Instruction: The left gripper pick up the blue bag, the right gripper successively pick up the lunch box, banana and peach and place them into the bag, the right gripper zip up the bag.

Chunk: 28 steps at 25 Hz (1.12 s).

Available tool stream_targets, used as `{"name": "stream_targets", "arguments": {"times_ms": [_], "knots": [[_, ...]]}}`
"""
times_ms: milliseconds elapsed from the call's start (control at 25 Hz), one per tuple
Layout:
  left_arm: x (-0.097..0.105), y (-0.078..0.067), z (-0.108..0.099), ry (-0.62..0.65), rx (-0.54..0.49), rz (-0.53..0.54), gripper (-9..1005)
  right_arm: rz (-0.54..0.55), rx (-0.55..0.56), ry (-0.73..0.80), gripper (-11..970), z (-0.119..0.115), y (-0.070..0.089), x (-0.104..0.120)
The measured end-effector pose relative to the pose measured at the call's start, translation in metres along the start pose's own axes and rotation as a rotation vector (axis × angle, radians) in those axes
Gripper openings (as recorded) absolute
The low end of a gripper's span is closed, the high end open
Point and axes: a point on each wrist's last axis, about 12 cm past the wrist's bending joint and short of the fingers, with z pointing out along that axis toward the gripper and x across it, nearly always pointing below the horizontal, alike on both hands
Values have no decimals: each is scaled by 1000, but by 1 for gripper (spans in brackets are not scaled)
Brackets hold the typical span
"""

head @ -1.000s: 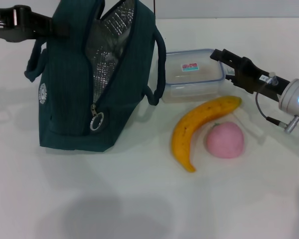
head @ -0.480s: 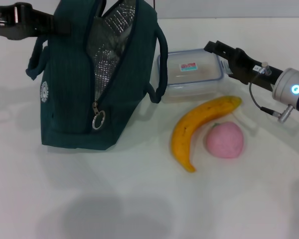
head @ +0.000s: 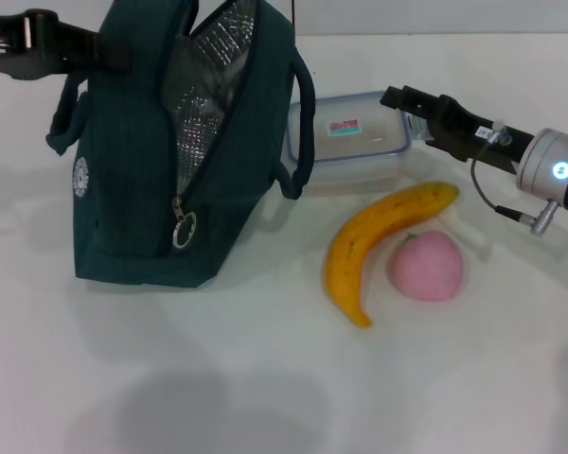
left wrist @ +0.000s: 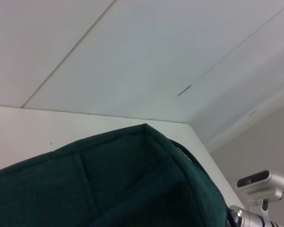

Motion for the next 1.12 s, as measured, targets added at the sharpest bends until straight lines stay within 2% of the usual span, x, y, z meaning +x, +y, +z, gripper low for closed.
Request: {"name": "stream_targets", "arguments": {"times_ms": [120,520,880,1120], "knots": [[2,1,-2,-1,-5,-5,37,-12,0,0,796,-1,-1,-1],[3,2,-4,-1,-8,0,37,-19,-18,-8,344,-4,0,-2],[3,2,-3,-1,-7,1,37,-20,-27,-15,165,-8,-2,-1],[2,2,-3,-1,-8,1,37,-21,-75,-64,95,-17,-2,-1]]}}
